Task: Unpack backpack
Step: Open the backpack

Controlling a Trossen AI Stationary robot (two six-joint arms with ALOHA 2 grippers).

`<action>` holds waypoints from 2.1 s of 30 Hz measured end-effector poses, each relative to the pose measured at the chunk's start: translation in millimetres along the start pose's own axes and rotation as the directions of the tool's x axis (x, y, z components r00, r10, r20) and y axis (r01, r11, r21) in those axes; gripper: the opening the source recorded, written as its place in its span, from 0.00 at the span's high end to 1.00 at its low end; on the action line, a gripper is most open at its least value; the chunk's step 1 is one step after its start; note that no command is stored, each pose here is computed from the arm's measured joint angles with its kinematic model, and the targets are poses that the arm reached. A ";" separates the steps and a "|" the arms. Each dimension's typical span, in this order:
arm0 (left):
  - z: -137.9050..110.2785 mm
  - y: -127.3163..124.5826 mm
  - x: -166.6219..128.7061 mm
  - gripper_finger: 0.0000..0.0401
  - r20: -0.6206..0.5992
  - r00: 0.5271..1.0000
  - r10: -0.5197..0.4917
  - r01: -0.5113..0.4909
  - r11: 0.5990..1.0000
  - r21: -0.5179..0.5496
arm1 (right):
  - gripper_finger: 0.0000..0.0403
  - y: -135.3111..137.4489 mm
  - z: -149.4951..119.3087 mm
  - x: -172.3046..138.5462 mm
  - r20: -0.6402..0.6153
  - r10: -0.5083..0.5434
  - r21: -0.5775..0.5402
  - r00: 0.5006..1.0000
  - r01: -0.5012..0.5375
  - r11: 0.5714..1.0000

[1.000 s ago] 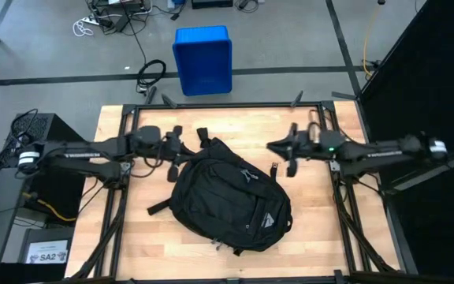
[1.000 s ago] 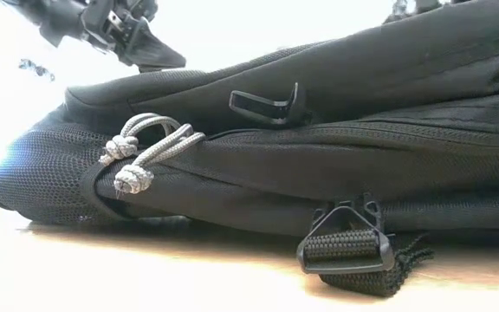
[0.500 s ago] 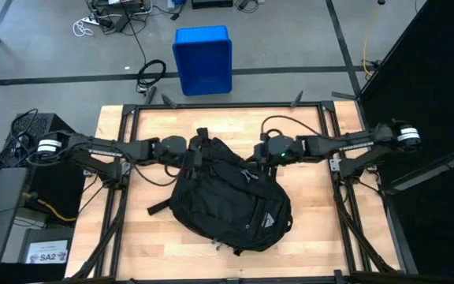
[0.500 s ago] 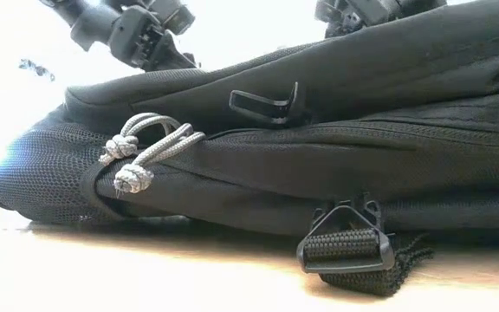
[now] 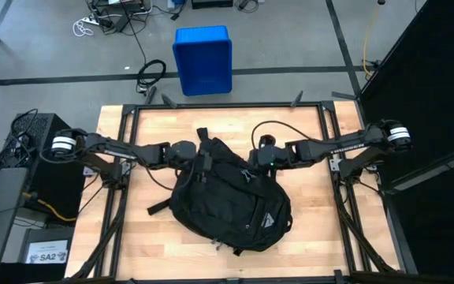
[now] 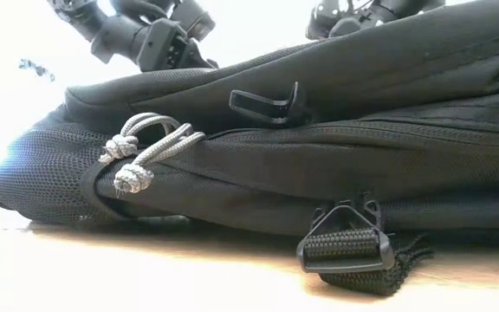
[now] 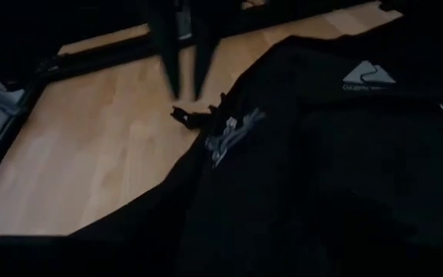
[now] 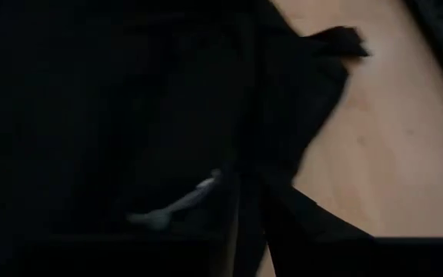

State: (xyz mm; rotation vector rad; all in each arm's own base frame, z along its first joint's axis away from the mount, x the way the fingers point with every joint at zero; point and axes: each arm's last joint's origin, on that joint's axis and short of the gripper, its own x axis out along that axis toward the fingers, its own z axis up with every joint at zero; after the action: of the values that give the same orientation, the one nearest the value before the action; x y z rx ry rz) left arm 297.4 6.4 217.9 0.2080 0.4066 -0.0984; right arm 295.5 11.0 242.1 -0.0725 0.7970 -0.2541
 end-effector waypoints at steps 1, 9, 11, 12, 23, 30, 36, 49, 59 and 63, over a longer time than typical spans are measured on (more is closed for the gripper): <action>2.0 -0.9 3.7 0.37 0.000 1.000 -0.005 0.005 1.000 0.003 | 0.92 -1.6 -0.1 0.2 -0.002 -0.011 -0.001 1.000 0.011 1.000; 18.2 -10.2 50.7 0.37 -0.050 0.997 -0.060 0.064 0.995 0.079 | 0.93 -12.1 0.5 2.4 -0.006 -0.039 0.005 0.999 0.039 0.999; 19.7 -12.5 64.8 0.37 -0.088 0.993 -0.075 0.084 0.992 0.094 | 0.93 -13.3 0.5 2.7 -0.008 -0.042 0.007 0.999 0.042 0.999; 21.6 -12.9 70.6 0.37 -0.099 0.992 -0.080 0.090 0.991 0.095 | 0.92 -14.0 0.6 2.9 -0.008 -0.044 0.008 0.999 0.044 0.999; 25.0 -8.9 106.6 0.37 -0.160 0.987 -0.006 0.023 0.994 0.108 | 0.94 -14.9 -2.4 2.9 -0.038 -0.047 -0.017 0.998 0.047 0.999; 14.7 -6.2 110.7 0.39 -0.240 0.964 0.113 -0.067 0.979 0.192 | 0.93 -15.1 -3.0 2.7 -0.044 -0.050 -0.019 0.998 0.050 0.999; 14.2 -5.9 111.5 0.42 -0.241 0.962 0.132 -0.081 0.974 0.209 | 0.94 -15.3 -2.6 2.6 -0.040 -0.056 -0.026 0.998 0.055 0.998; 14.2 -5.5 111.6 0.42 -0.239 0.961 0.142 -0.088 0.971 0.224 | 0.94 -15.3 -2.9 2.6 -0.042 -0.056 -0.026 0.998 0.055 0.998; 13.5 -3.1 111.4 0.42 -0.243 0.958 0.151 -0.098 0.971 0.217 | 0.94 -15.3 -3.0 2.6 -0.044 -0.056 -0.027 0.997 0.055 0.998; 15.2 1.6 111.0 0.42 -0.264 0.952 0.152 -0.103 0.976 0.191 | 0.94 -15.3 -3.9 2.6 -0.052 -0.057 -0.031 0.997 0.055 0.998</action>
State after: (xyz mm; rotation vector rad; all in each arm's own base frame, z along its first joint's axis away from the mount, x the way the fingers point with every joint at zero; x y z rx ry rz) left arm 404.9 -1.4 187.3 0.4246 0.6643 0.0240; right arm 291.5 -4.4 240.0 -0.1160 0.8524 -0.2982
